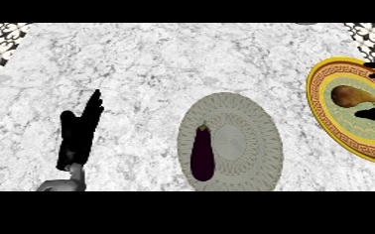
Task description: Pick the pear from the placemat and place it in the plate
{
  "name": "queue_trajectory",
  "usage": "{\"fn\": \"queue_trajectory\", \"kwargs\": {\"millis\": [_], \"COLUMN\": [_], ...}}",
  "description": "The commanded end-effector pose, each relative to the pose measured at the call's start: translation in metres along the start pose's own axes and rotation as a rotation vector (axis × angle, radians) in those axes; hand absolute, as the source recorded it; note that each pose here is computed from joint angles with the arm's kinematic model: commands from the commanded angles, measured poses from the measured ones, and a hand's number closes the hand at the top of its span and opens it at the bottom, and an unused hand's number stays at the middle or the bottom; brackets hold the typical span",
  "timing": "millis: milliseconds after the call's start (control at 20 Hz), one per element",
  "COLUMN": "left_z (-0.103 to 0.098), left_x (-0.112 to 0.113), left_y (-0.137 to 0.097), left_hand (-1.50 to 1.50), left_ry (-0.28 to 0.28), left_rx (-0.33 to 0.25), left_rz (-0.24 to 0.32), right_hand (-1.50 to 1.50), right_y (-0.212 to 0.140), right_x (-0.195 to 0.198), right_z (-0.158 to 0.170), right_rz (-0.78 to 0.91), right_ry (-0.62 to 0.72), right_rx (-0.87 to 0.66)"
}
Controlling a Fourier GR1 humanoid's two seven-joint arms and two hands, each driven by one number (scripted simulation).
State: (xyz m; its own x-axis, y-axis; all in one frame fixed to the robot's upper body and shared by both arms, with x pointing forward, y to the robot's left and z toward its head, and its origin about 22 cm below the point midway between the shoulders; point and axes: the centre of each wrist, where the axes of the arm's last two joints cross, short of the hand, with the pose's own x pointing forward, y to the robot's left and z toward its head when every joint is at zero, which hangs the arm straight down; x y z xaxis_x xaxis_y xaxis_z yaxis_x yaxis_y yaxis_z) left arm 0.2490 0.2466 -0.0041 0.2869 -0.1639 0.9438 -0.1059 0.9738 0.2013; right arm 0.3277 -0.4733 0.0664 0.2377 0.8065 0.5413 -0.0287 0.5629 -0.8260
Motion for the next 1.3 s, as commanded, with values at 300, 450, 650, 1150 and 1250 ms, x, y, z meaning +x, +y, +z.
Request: {"fn": "queue_trajectory", "kwargs": {"millis": [300,450,650,1150,1250], "left_z": [-0.001,-0.008,0.000,0.010,-0.006], "left_x": [-0.004,-0.005,-0.014,-0.013,0.003], "left_y": [0.001,0.011,0.006,-0.011,0.008], "left_hand": [0.00,0.00,0.00,0.00,0.00], "left_ry": [0.007,0.009,-0.003,-0.002,0.000], "left_rx": [-0.002,0.017,-0.011,0.002,-0.004], "left_rz": [0.015,0.013,0.028,0.027,0.011], "right_hand": [-1.50,-1.50,-1.50,-1.50,-1.50], "right_y": [-0.033,-0.035,-0.044,-0.016,-0.005], "right_x": [-0.029,-0.058,-0.069,-0.086,-0.082], "right_z": [0.014,0.034,0.038,0.049,0.045], "right_rz": [-0.600,-0.661,-0.681,-0.688,-0.665], "right_ry": [-0.214,-0.195,-0.218,-0.293,-0.277], "right_rx": [-0.215,-0.192,-0.163,-0.153,-0.180]}}
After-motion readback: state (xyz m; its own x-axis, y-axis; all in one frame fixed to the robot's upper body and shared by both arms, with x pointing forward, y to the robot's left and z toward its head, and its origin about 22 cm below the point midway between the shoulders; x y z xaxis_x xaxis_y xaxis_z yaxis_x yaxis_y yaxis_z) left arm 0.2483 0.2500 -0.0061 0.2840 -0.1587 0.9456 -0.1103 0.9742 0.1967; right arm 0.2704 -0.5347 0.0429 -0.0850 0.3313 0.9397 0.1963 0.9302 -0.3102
